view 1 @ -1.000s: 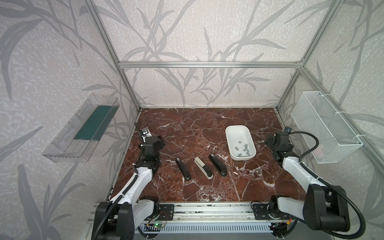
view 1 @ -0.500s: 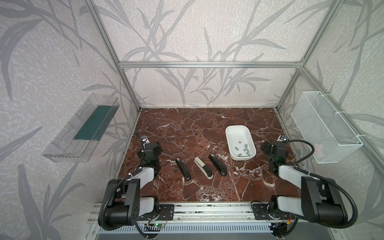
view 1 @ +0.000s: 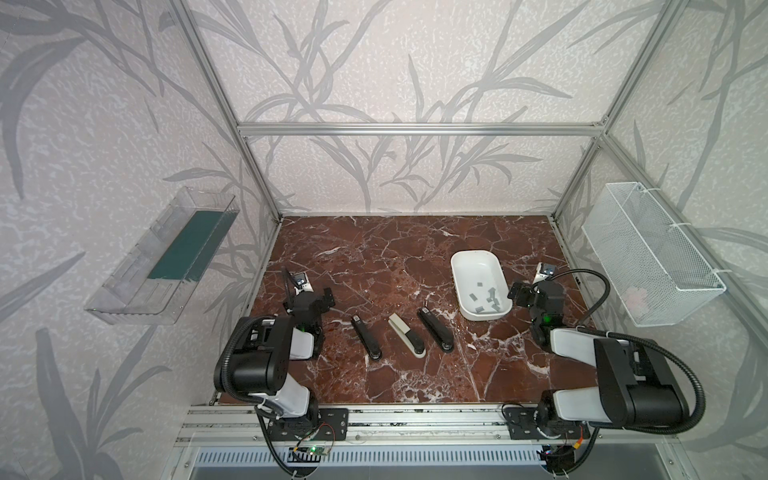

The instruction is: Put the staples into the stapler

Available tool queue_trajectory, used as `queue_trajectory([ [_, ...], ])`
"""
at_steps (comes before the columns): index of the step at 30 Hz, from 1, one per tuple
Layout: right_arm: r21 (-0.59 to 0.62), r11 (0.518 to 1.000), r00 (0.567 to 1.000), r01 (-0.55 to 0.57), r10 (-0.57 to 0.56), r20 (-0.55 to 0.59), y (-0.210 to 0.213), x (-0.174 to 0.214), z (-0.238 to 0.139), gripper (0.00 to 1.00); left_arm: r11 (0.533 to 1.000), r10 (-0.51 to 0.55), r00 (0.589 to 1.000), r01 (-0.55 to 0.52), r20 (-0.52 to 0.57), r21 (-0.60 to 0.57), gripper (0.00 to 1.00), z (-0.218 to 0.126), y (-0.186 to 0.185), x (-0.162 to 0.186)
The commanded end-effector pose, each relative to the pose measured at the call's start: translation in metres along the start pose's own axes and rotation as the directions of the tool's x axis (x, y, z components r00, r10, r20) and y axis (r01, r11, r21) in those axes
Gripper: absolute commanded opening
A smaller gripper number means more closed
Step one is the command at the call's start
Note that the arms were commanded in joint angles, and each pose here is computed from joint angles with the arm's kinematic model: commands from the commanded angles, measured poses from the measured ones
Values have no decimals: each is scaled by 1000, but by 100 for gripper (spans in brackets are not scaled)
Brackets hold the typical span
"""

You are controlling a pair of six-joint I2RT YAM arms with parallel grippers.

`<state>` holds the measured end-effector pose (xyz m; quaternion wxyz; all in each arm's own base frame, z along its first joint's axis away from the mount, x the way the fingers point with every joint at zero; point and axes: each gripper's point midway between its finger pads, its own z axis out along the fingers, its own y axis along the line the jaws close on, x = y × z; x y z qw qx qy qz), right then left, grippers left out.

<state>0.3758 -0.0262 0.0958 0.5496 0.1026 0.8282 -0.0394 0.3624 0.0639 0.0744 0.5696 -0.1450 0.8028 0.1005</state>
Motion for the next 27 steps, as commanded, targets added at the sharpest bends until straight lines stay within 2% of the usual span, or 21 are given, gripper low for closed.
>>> queue_trajectory([
  [1,-99,984,988,151,-147,44,34,-7,7,99,1000,-12,994,11,106,13,99,3,-3,-31],
  [3,-112,979,979,168,-153,133,40,-4,10,99,1000,-16,994,15,110,12,99,2,-2,-32],
  [4,-114,980,979,166,-150,137,39,-1,8,99,1000,-20,995,20,99,5,99,2,-1,-31],
  [6,-107,980,985,168,-164,45,37,3,8,99,1000,-15,994,14,108,8,99,4,-2,-32],
  [10,-101,979,978,178,-164,126,40,-1,9,99,1000,-11,995,10,98,9,99,6,-3,-32],
  [13,-105,977,982,184,-179,59,41,2,10,99,1000,-9,996,8,90,10,99,7,-4,-31],
  [27,-103,973,977,208,-203,64,45,1,11,99,999,15,998,-17,57,39,99,12,-12,-31],
])
